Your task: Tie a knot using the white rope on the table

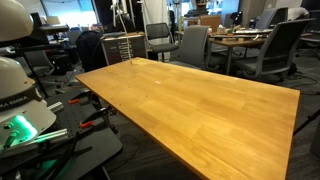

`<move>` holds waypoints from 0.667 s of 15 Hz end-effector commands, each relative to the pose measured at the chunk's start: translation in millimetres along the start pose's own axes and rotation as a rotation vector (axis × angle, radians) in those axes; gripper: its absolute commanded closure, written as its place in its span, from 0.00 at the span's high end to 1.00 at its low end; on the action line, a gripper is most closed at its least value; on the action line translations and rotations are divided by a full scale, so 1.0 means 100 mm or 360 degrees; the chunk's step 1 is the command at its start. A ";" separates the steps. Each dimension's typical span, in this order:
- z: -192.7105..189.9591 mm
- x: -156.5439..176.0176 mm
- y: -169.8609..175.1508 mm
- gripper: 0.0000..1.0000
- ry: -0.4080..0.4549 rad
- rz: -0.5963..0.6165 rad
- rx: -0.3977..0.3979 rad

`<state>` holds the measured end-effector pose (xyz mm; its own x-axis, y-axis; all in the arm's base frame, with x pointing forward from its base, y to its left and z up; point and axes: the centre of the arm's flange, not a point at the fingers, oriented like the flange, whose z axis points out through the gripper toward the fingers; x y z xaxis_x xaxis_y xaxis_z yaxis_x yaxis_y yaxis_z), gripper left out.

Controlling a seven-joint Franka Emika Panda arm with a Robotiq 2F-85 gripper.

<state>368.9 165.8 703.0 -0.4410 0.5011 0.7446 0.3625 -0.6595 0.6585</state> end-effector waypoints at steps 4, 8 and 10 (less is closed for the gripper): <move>-0.48 -1.48 0.00 0.01 -0.0550 -0.0213 0.0047; -0.48 -2.72 -0.06 0.01 -0.0939 -0.0274 0.0084; -0.49 -3.28 -0.13 0.01 -0.1109 -0.0312 0.0113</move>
<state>433.9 0.9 504.4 0.0033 0.8176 0.5757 0.3894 -0.5313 0.7524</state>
